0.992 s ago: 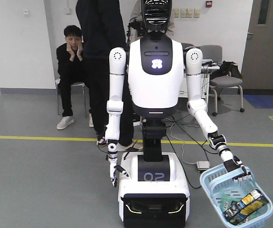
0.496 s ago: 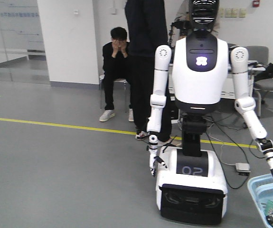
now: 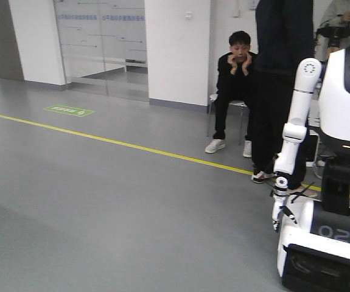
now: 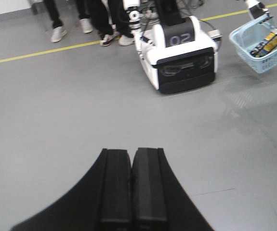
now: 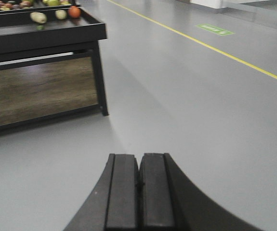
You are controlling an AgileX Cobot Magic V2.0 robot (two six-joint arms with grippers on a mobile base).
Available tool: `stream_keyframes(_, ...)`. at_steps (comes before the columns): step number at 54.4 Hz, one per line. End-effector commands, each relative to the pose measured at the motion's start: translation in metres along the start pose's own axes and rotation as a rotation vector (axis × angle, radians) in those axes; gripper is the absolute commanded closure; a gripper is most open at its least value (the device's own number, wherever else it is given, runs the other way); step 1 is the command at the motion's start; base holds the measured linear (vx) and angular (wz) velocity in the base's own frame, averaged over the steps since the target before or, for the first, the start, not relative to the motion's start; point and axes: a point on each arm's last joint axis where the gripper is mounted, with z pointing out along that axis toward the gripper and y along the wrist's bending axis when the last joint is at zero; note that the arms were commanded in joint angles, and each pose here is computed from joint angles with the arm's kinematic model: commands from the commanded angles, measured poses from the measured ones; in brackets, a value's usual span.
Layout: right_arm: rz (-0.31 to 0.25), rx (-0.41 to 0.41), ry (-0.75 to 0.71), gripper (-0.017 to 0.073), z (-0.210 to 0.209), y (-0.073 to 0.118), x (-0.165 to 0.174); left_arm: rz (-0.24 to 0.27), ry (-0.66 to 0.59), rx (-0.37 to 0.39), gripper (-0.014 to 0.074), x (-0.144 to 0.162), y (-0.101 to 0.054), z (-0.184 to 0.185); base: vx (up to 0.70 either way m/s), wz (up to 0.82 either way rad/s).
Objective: Pick snacks and fruit into basket
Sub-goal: 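Drive the base away from the basket robot to the fruit stand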
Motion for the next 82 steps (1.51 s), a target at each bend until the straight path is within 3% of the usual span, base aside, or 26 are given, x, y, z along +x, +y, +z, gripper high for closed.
stream_keyframes(1,-0.033,0.020,-0.027,0.0568,-0.0019,-0.0014,-0.0094,-0.013,-0.090,-0.023,0.0596,-0.0162,0.0030,-0.0016,-0.04,0.50)
stream_keyframes(40,-0.033,0.020,-0.027,0.0568,-0.0019,-0.0014,-0.0094,-0.013,-0.090,-0.023,0.0596,-0.0162,0.0030,-0.0016,0.08,0.51)
stream_keyframes(82,-0.033,0.020,-0.027,0.0568,-0.0019,-0.0014,-0.0094,-0.013,-0.090,-0.023,0.0596,-0.0162,0.0030,-0.0016,0.19,0.71)
